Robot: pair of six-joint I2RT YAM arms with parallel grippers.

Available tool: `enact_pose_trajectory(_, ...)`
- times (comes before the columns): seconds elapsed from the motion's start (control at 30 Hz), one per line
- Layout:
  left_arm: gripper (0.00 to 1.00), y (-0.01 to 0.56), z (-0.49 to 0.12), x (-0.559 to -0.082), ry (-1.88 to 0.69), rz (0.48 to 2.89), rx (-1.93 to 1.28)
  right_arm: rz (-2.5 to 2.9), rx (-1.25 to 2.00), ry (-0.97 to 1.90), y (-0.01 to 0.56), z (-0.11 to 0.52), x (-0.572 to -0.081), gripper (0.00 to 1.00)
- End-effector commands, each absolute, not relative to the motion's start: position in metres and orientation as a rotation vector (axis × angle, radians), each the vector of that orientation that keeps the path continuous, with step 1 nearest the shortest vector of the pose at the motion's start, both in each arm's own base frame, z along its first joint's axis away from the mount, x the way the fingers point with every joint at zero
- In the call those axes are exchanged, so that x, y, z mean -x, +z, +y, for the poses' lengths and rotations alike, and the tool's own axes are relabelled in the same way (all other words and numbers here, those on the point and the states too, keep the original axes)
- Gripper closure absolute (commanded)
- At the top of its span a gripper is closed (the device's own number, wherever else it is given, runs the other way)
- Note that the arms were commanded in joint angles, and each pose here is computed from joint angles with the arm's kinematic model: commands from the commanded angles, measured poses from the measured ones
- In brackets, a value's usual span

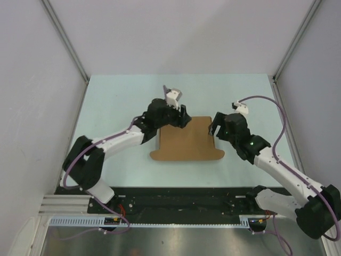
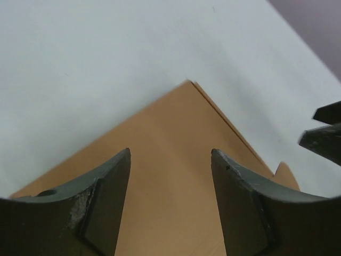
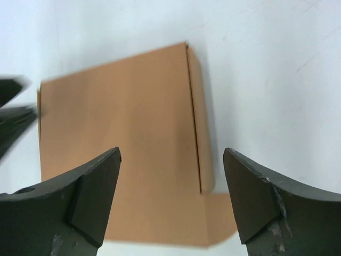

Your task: Fold the paper box

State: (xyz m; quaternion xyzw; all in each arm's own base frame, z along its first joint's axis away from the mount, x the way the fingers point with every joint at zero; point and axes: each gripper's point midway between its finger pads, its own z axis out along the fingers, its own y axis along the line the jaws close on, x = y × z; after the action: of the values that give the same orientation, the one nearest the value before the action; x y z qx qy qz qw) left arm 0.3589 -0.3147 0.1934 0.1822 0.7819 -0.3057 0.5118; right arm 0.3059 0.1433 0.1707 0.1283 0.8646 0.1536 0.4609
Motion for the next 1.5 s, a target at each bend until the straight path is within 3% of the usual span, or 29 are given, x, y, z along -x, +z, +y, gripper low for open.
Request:
enact_pose_trajectory(0.0,0.33,0.175,-0.365,-0.333,-0.816,1.913,-0.691,2.205,-0.184,0.184,0.160,0.140,-0.264,0.18)
enact_pose_trajectory(0.13,0.34,0.151,-0.355,-0.339,-0.744,1.961,-0.636,2.170,-0.082,0.076,0.163,0.147,-0.236,0.24)
enact_pose_trajectory(0.4,0.34,0.123,-0.359,-0.346,-0.681,2.032,-0.735,2.169,0.151,-0.091,0.167,0.144,-0.203,0.26)
enact_pose_trajectory(0.83,0.35,0.071,-0.347,-0.362,-0.555,2.168,-0.758,2.236,0.022,-0.173,0.132,0.145,-0.193,0.18)
enact_pose_trajectory(1.13,0.36,0.062,-0.313,-0.380,-0.493,2.227,-0.618,2.189,-0.467,0.282,0.111,0.144,-0.204,0.20)
enact_pose_trajectory(1.33,0.36,0.050,-0.294,-0.385,-0.437,2.265,-0.551,1.935,-0.775,0.750,0.134,0.142,-0.218,0.24)
enact_pose_trajectory(1.47,0.36,0.046,-0.287,-0.385,-0.405,2.278,-0.531,1.859,-0.862,0.875,0.129,0.138,-0.231,0.25)
